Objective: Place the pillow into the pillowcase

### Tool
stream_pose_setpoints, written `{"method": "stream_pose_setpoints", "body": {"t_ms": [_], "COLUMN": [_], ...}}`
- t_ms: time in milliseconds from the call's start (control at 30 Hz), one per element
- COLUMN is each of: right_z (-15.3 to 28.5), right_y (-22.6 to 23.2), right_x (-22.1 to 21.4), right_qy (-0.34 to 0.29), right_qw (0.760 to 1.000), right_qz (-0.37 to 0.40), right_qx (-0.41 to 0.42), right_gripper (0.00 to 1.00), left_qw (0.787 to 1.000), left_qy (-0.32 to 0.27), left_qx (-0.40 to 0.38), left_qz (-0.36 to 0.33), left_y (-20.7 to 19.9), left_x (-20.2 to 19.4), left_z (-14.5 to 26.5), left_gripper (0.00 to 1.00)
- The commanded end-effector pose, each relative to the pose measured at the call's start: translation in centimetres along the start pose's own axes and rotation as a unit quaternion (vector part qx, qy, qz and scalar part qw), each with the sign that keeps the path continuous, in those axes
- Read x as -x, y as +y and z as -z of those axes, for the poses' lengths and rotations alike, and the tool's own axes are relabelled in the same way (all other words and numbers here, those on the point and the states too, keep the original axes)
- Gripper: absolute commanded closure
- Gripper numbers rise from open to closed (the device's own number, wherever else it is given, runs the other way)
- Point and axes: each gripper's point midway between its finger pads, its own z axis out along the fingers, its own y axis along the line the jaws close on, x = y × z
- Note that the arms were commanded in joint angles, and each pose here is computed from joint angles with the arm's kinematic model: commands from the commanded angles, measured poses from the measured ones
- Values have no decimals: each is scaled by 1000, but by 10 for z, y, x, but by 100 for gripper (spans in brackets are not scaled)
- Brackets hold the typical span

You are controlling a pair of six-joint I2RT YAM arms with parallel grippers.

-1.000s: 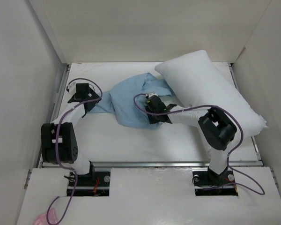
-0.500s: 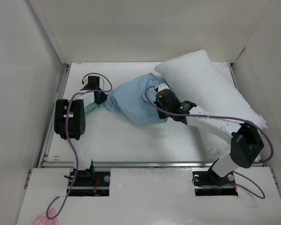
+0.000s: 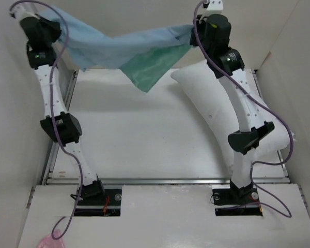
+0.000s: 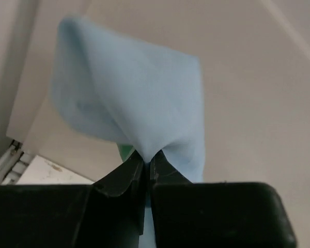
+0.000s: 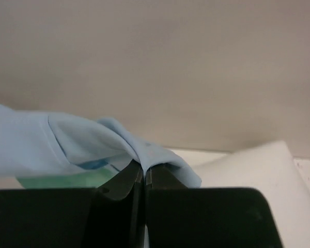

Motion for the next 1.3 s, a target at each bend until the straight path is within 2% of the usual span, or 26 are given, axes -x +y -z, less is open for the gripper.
{"method": "stream_pose_setpoints", "body": {"t_ms": [0,33,67,100,167,200,267,300,333,367,400,433,500,533,567,633,667,700,833,1000,1067,1100,1167,1200,1233,1267], "right_z": [45,60,46,70,59,70,66,53,55,54,58,65,82,99,109,132,142,145,144,112,87,73,43,32,17,1], "right_y": [14,19,24,20,28,27,45,50,54,57,62,64,70,64,61,51,42,33,12,35,49,64,79,81,88,91], "right_x": [98,122,99,126,83,80,30,-31,-65,-98,-160,-187,-238,-281,-296,-335,-340,-342,-311,-258,-266,-243,-261,-262,-238,-262], "right_qy": [-125,-167,-139,-180,-135,-133,-76,-10,33,72,140,169,226,275,299,347,361,366,338,261,271,249,258,255,229,249], "right_qw": [991,983,988,980,986,985,986,988,986,984,976,971,959,946,940,925,922,922,936,957,953,958,957,959,967,963], "right_qz": [4,-6,3,-8,8,10,19,28,27,24,29,28,18,23,10,15,18,26,59,68,70,59,49,45,39,42], "right_qx": [46,71,75,82,103,112,148,153,160,160,165,169,170,169,163,154,137,120,75,110,112,129,124,112,108,95], "right_gripper": [100,100,100,100,100,100,93,91,91,91,91,91,88,83,76,59,52,34,7,1,1,1,2,2,4,4], "left_qw": [992,984,985,982,985,989,994,996,997,996,995,990,984,981,975,972,970,970,972,973,960,950,946,937,934,938], "left_qy": [-42,-88,-89,-105,-77,-48,-13,11,56,72,99,136,156,168,181,177,180,176,170,178,204,224,222,244,248,233], "left_qx": [-111,-145,-135,-152,-152,-136,-112,-92,-52,-41,-11,22,77,92,131,151,164,168,158,145,189,218,234,248,255,256], "left_qz": [52,58,60,41,26,31,14,16,33,18,25,36,26,22,22,15,12,10,-18,-19,-24,-23,-22,-18,-18,-17], "left_y": [-22,-33,-24,-39,-29,-10,8,23,59,69,87,114,143,152,175,178,180,180,146,146,173,186,192,207,213,211], "left_x": [80,121,125,145,138,121,96,77,36,23,1,-32,-56,-67,-87,-87,-95,-94,-102,-135,-156,-165,-159,-177,-179,-170], "left_z": [45,74,74,92,91,82,83,80,70,75,76,78,90,96,104,119,124,129,151,158,144,145,128,119,115,102], "left_gripper": [100,100,100,100,100,100,100,100,100,97,93,90,68,45,1,0,0,0,0,0,0,0,0,0,0,0]}}
